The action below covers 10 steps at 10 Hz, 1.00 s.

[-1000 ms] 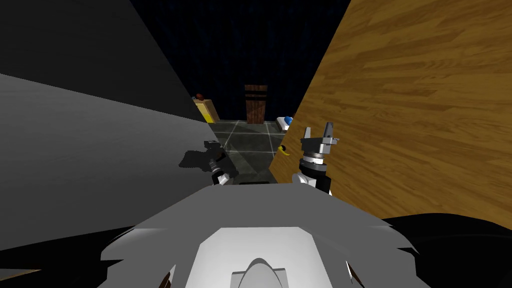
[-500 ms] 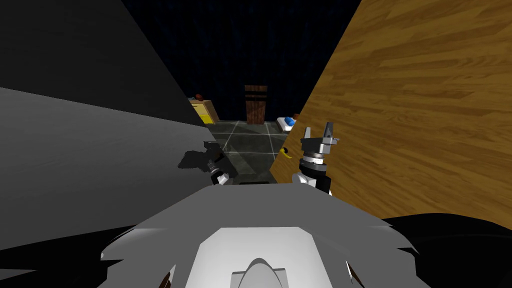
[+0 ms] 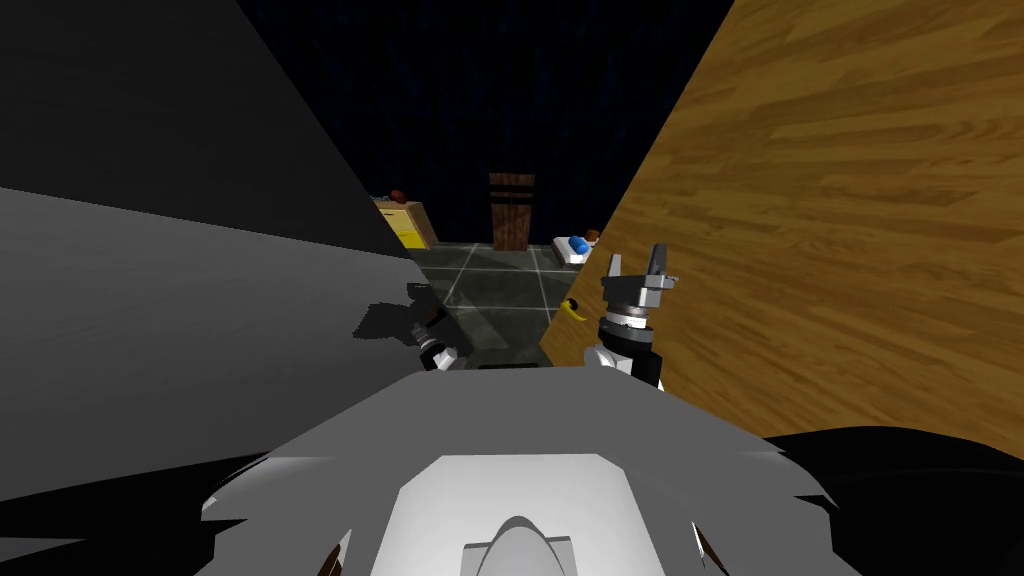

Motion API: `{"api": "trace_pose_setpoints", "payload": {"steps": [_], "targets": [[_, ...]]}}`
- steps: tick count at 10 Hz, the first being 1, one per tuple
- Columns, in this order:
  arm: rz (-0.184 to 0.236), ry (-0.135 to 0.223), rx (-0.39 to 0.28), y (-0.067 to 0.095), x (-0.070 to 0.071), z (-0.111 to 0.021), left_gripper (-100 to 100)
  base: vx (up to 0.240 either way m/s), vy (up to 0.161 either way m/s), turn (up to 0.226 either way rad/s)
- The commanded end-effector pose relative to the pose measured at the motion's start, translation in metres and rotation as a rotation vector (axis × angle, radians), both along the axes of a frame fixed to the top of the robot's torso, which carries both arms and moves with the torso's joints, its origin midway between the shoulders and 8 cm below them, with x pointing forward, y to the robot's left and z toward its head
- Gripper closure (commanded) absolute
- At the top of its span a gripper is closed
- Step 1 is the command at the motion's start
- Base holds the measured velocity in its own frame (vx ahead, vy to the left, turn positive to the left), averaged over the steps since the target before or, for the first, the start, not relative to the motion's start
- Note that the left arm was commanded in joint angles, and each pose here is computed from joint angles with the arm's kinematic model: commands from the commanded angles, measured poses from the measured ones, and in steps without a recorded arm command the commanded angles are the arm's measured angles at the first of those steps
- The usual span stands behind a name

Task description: Push the door open

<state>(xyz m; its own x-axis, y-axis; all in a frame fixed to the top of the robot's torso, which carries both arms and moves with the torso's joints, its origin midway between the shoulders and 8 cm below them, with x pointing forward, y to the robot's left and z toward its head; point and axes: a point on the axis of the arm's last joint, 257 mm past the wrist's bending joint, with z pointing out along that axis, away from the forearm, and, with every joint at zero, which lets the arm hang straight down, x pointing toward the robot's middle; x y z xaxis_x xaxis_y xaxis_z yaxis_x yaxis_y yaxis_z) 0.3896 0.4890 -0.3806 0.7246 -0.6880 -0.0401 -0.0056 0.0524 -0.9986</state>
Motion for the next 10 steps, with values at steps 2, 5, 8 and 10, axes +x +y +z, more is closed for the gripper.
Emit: {"api": "trace_pose_setpoints", "payload": {"steps": [2, 5, 8, 10], "targets": [[0.083, -0.019, 0.007, 0.019, -0.016, 0.007, 100, 0.186, 0.032, -0.022], [0.153, -0.015, -0.027, 0.019, -0.033, -0.003, 100, 0.204, 0.043, -0.014], [0.192, -0.003, -0.033, 0.026, -0.050, -0.010, 100, 0.117, 0.002, 0.004], [0.251, -0.012, 0.005, 0.058, -0.065, 0.003, 100, 0.124, 0.069, 0.009]]}}
